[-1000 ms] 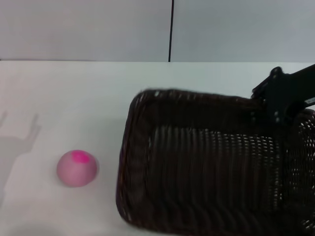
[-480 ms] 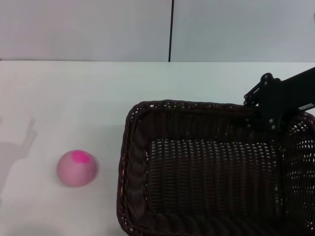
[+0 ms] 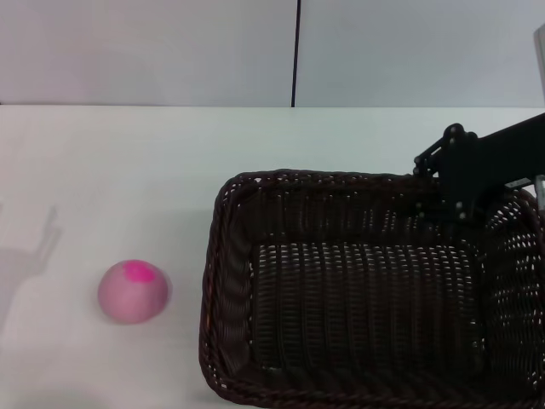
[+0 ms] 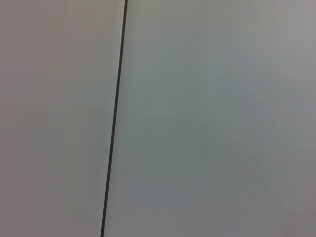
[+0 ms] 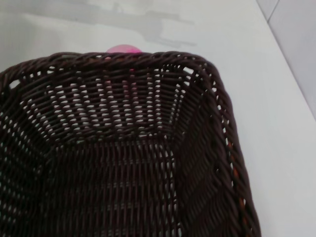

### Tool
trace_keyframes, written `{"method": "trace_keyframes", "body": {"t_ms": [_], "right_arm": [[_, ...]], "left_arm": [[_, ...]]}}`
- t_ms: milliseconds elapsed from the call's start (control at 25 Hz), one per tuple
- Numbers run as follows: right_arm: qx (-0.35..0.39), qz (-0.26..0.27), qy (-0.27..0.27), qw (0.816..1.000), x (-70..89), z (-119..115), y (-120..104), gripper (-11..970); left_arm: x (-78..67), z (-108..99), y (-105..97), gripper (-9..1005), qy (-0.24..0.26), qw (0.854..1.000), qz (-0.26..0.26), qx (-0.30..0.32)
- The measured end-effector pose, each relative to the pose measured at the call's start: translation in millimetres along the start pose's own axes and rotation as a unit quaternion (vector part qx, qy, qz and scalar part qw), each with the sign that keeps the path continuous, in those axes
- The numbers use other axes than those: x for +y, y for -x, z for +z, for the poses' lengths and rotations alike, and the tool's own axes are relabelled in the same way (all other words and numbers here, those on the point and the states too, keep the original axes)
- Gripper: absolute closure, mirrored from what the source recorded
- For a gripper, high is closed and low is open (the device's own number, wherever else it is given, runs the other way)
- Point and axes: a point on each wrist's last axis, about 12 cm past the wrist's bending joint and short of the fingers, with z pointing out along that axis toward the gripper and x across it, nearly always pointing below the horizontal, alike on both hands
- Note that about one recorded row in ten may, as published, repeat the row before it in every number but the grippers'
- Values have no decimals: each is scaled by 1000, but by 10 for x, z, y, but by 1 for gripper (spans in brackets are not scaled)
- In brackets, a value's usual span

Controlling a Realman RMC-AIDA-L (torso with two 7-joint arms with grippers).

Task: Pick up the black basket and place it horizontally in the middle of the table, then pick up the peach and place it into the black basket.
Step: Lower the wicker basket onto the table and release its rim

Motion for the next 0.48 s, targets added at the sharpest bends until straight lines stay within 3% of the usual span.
{"method": "trace_keyframes", "body": {"t_ms": [280,480], "right_arm": [[-13,5,-4,1000,-12,4,21,609],[-43,8,-11,999,71,-107,31,506]], "left_arm": [[19,-11,2,199,1,1000,3,2],[20,-15,5,199,-2,1000,4,2]]}}
